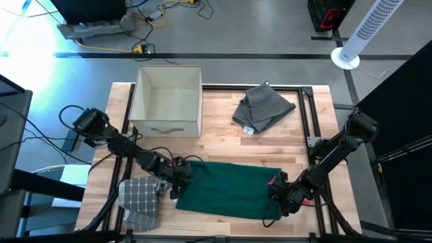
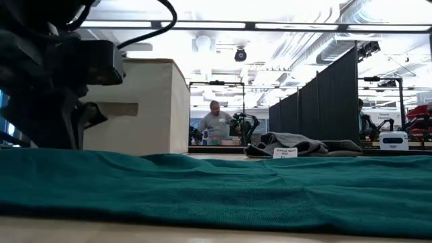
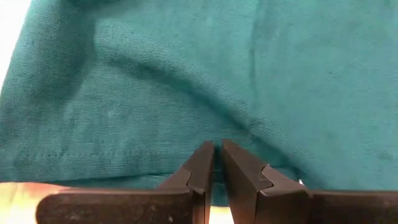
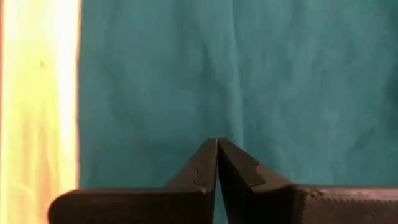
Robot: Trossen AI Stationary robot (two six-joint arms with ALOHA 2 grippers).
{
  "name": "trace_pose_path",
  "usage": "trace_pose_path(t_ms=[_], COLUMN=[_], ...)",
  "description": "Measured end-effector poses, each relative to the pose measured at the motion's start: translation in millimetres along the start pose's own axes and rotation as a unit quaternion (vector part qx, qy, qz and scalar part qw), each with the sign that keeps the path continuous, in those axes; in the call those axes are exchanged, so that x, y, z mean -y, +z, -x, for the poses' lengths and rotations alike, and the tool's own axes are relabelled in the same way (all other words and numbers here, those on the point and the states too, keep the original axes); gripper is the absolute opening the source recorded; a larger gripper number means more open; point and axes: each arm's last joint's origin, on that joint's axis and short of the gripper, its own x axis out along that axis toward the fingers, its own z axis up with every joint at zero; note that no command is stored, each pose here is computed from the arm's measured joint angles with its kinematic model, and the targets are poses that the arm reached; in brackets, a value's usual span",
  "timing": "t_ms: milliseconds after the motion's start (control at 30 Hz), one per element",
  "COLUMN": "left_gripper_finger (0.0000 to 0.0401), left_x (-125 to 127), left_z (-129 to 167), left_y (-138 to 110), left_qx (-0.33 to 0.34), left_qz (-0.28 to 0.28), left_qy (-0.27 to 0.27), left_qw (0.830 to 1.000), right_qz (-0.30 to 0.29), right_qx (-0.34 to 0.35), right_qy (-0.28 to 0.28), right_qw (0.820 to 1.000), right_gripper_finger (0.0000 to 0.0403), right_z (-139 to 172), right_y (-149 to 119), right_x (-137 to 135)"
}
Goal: Fold towel
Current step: Fold the green towel
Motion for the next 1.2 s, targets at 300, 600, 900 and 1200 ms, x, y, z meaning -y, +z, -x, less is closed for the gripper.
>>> trace_pose_path(t_ms=[300,600,900,1200], left_gripper_finger=[0.0025,0.0025,0.0025,0.0013], left_x=[-8,-14,21,41], left_z=[6,30,53,19], left_y=[-10,-10,19,0], left_qx=[-0.069,-0.086,0.010,0.007], left_qz=[-0.025,-0.016,0.024,0.018], left_qy=[0.033,0.018,-0.080,-0.034], left_qw=[0.997,0.996,0.996,0.999], right_qz=[0.002,-0.012,-0.026,-0.014], right_qx=[-0.032,-0.034,-0.004,0.018], right_qy=[-0.007,-0.007,0.070,0.091], right_qw=[0.999,0.999,0.997,0.996], right_gripper_finger=[0.0000,0.0000,0.0000,0.0000], right_z=[-7,-4,27,26], right_y=[-10,-11,-1,-4], right_x=[-3,-2,-7,-17])
